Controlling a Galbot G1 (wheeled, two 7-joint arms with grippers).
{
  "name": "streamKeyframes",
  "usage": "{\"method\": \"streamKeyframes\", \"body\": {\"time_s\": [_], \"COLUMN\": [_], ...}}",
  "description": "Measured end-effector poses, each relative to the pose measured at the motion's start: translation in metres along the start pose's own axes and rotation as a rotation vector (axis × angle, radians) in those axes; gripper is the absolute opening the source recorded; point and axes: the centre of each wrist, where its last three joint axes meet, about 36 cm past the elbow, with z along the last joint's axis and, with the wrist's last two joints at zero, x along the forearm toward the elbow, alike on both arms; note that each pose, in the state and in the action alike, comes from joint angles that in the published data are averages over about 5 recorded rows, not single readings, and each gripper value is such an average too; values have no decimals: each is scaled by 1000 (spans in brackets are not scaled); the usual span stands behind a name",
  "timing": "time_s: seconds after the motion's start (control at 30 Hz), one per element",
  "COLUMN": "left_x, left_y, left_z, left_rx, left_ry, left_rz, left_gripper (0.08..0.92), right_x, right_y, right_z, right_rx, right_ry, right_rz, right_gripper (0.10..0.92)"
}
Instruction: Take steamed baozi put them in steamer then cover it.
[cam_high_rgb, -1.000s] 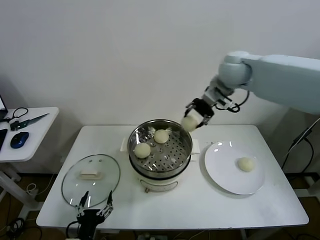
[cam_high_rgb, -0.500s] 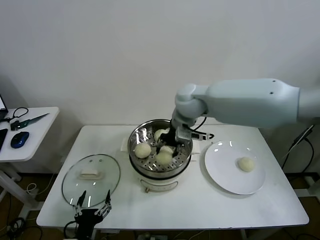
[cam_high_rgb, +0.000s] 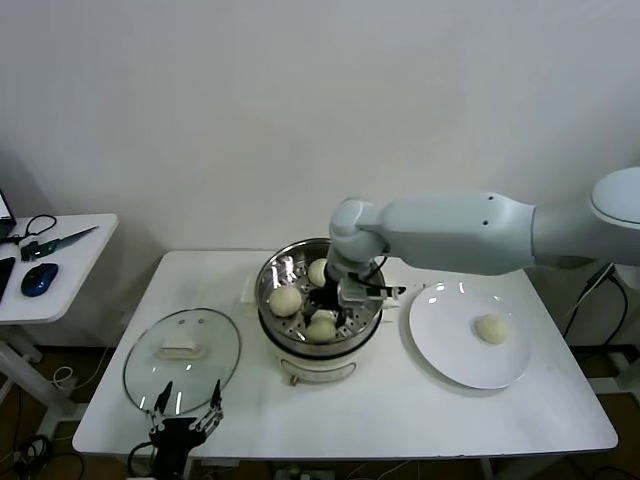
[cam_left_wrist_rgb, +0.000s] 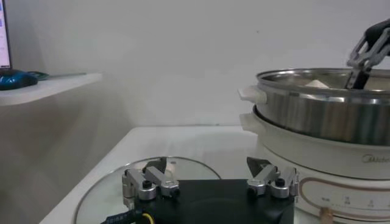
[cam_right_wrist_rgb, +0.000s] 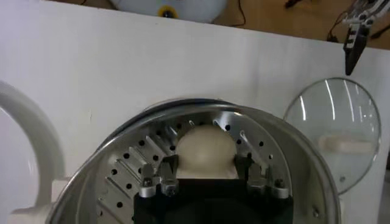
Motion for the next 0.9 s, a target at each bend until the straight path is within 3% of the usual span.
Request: {"method": "streamKeyframes", "body": {"time_s": [0.17, 0.43, 0.7, 0.9], "left_x": [0, -1, -3, -4], "left_y": [0, -1, -1, -2], "left_z": [-1, -3, -4, -2], "left_rx": [1, 3, 4, 5], "left_ry": [-2, -8, -15, -10], "left_rz": [0, 2, 7, 12], "left_gripper": [823, 823, 823, 823], "right_x": [7, 64, 136, 139], "right_y": [2, 37, 157, 262], "right_z": [4, 29, 54, 45], "right_rx": [-18, -182, -646, -992], "right_ry": [-7, 29, 127, 161], "right_rz": [15, 25, -30, -38], "right_gripper": [812, 823, 823, 823]}}
